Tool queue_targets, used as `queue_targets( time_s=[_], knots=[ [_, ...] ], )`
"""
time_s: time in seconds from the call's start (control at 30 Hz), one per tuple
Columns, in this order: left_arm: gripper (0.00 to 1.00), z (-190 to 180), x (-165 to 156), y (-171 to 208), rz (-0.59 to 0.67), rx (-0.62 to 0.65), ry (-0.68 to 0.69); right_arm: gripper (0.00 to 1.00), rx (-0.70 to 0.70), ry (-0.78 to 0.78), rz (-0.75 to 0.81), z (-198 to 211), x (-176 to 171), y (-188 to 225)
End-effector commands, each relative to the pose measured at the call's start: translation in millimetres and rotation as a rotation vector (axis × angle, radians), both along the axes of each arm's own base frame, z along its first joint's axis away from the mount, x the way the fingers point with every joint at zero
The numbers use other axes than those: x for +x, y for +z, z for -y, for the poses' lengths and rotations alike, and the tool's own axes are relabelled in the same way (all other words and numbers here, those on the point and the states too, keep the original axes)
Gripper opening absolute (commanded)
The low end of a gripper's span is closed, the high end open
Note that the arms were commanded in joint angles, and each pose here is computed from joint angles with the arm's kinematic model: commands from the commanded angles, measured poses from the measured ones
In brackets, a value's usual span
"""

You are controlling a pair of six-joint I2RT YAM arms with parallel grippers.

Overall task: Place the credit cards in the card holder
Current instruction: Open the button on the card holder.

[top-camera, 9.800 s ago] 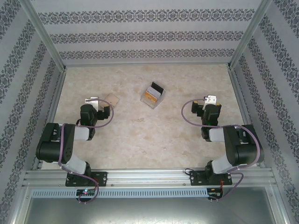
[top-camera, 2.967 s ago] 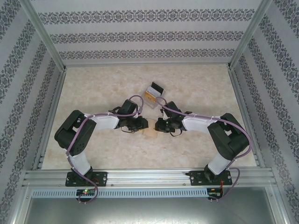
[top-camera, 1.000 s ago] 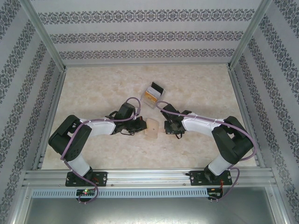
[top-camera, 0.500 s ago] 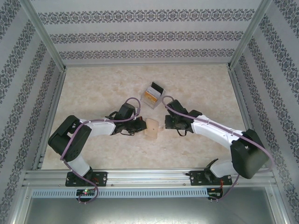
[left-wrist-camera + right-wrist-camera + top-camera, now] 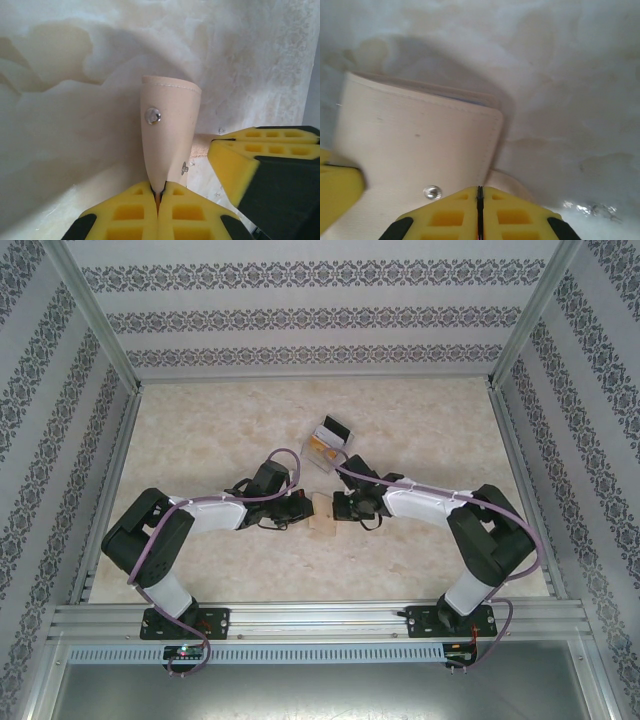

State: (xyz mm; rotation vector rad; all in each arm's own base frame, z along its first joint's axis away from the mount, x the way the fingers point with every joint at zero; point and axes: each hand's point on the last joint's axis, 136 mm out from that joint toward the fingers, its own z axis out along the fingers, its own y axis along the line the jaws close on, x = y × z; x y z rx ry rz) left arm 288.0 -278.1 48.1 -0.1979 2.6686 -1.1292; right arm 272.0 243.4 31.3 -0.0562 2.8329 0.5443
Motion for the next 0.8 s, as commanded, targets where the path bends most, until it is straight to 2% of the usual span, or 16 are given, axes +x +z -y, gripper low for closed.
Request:
queue_targets(
  time_s=[0.0,0.27,0.43,0.53,0.6,0.63,0.7,0.77],
  knots=[
    [0.01,-3,-7,0,0.005,0.023,0.002,0.1,-0.073,-0.033,-0.035,22,-8,-16],
    [0.02,-6,-12,-6,-0.001,0.017,0.011,0.1,-0.149,-0.062,-0.102,45,-25,-46],
    [0.03,-7,-17,-9,-0.009,0.019,0.001,0.1,-0.153,-0.057,-0.125,46,-29,-51],
    [0.13,-8,-20,-8,-0.001,0.023,-0.002,0.1,-0.127,-0.048,-0.117,40,-26,-44],
    [0.26,-11,-19,-3,0.013,0.035,0.013,0.11,-0.088,-0.038,-0.092,31,-20,-29],
    [0.28,-13,-19,0,0.018,0.045,0.022,0.13,-0.074,-0.039,-0.073,28,-15,-19],
    [0.45,-23,-15,6,0.034,0.104,0.05,0.18,-0.047,-0.041,-0.015,24,-4,5],
    [0.49,-31,-10,17,0.058,0.156,0.065,0.21,-0.028,-0.056,0.038,23,7,27]
  ],
)
